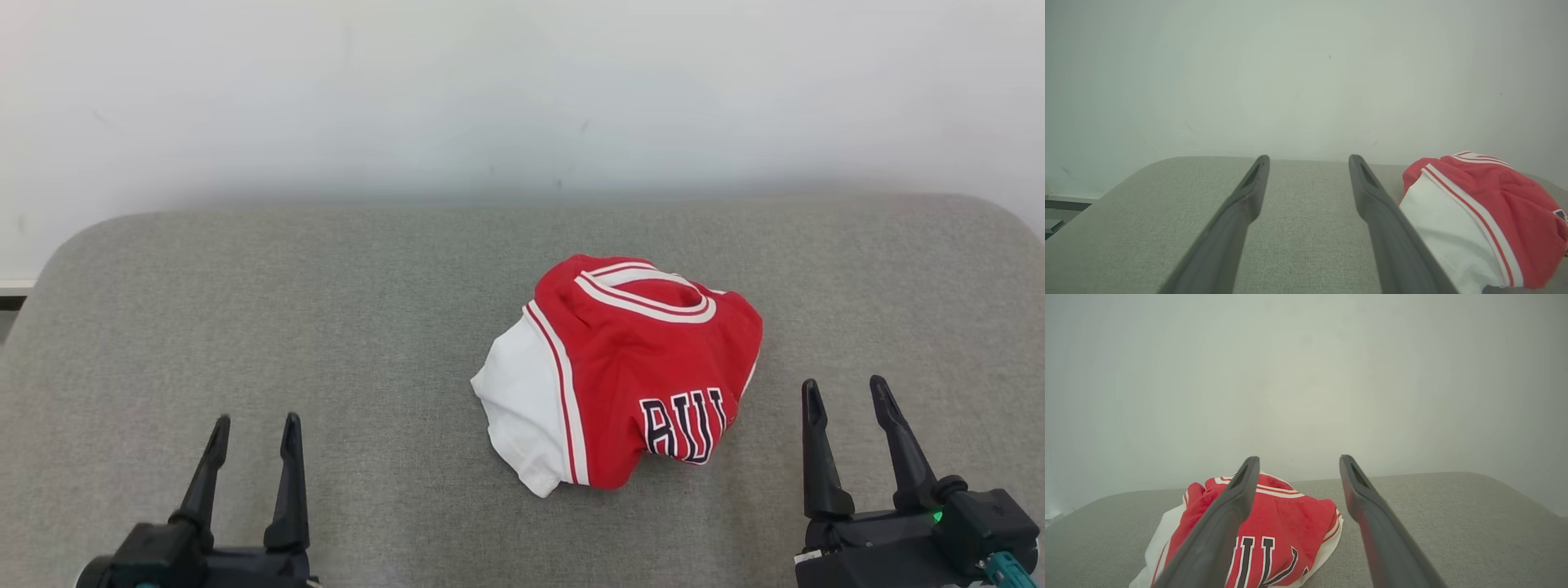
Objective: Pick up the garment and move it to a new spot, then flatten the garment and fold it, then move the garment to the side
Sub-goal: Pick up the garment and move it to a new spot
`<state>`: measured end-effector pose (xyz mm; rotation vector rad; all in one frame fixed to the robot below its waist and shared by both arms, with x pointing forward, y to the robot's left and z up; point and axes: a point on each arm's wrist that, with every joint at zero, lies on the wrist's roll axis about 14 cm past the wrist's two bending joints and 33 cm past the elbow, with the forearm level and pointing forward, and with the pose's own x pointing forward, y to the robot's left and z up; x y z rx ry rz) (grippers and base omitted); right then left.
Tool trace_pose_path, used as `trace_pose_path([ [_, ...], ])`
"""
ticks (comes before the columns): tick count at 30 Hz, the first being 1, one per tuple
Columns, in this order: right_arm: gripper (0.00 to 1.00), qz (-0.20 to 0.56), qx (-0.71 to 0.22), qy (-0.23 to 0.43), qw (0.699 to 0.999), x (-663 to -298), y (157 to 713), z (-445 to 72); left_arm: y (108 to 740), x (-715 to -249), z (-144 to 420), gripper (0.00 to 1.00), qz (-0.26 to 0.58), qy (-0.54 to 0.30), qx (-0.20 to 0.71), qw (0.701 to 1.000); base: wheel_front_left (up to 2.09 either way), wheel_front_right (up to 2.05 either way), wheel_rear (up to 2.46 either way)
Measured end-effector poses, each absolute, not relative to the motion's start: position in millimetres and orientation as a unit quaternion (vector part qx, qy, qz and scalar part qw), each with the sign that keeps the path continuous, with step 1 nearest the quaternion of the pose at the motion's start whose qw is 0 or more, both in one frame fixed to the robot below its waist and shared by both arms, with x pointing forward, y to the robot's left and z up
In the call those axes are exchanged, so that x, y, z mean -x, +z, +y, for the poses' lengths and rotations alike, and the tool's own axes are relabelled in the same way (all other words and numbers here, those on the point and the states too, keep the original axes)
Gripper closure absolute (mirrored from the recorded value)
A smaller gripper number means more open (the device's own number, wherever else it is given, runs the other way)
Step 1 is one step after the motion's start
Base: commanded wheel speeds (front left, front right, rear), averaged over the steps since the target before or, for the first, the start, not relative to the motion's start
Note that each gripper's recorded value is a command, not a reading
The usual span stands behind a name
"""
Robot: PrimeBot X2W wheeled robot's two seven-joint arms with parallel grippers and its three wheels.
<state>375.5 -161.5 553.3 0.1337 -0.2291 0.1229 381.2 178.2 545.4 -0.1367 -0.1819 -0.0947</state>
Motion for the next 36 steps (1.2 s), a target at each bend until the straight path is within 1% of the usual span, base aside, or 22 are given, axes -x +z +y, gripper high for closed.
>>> trace_pose_path([
  [5,0.0,-0.114,-0.066,0.07,0.989,-375,554,-156,538,-368,185,0.0,-0.084,-0.03,0.075,0.993,0.0,0.0,0.0],
  [8,0.0,-0.101,-0.067,0.072,0.99,-373,545,-155,532,-362,187,0.0,-0.079,-0.021,0.084,0.993,0.0,0.0,0.0],
  [36,0.0,-0.076,-0.067,0.064,0.993,-370,529,-159,520,-357,192,0.0,-0.066,-0.01,0.082,0.994,0.0,0.0,0.0],
])
